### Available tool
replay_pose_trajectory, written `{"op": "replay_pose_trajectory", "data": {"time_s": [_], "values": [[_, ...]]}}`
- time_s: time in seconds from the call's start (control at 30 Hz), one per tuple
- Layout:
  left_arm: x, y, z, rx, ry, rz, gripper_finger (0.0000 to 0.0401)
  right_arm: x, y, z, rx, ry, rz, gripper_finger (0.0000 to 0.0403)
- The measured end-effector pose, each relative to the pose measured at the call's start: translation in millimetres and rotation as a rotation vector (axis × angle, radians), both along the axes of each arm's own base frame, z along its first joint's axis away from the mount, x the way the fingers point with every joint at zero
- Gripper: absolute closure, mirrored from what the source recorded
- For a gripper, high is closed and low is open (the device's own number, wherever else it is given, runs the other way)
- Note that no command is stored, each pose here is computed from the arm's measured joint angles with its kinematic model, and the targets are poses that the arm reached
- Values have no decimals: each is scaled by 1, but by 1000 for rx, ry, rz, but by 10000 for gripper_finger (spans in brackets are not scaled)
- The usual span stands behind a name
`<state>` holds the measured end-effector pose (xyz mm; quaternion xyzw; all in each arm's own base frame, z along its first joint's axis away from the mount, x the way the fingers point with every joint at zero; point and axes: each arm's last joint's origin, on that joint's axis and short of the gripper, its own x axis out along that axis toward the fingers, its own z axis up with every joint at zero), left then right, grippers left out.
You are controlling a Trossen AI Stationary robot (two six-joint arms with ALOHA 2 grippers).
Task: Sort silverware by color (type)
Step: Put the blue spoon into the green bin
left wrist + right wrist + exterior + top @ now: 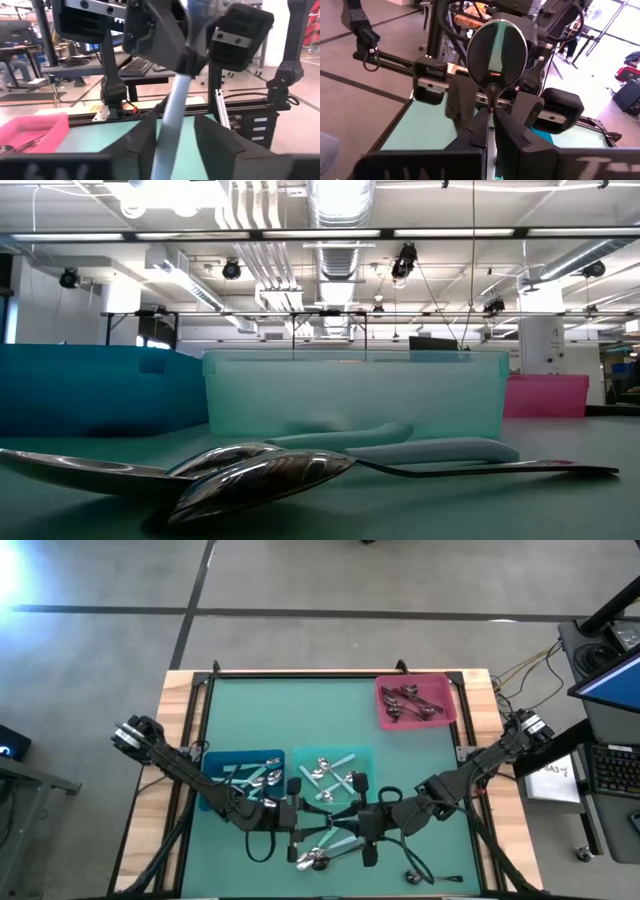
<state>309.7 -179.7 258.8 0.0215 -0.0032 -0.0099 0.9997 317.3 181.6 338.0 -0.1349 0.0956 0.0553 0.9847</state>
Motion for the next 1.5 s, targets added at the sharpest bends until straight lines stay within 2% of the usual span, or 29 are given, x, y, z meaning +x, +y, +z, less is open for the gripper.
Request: {"op": "replay_pose_trajectory", "data": {"time_s": [0.2,0.37,0.53,0.63,0.73,0.87,0.97,1.1,1.23,1.33,1.4,1.5], "values": [[1,1,0,4,0,-6,368,0,0,0,11,2,-2,394],[2,3,0,-30,1,0,370,0,0,0,44,8,-21,375],[5,8,-2,-21,24,19,370,-6,-4,-1,25,64,-29,339],[8,14,-6,-14,60,41,370,-16,-8,1,82,123,-47,318],[12,24,-14,-21,135,76,370,-29,-12,4,171,229,-89,300],[17,43,-29,-36,269,145,370,-47,-15,-1,317,452,-185,285],[19,62,-39,-41,376,217,370,-56,-13,-14,433,622,-252,281],[20,88,-53,-47,522,311,370,-66,-4,-39,537,855,-319,284],[17,106,-64,-101,662,317,370,-75,11,-63,618,1047,-385,292],[15,112,-67,-138,703,344,369,-79,24,-78,649,1147,-416,296],[14,113,-68,-132,722,339,350,-80,32,-85,666,1197,-426,295],[14,113,-68,-132,724,337,298,-83,43,-96,674,1280,-437,289]]}}
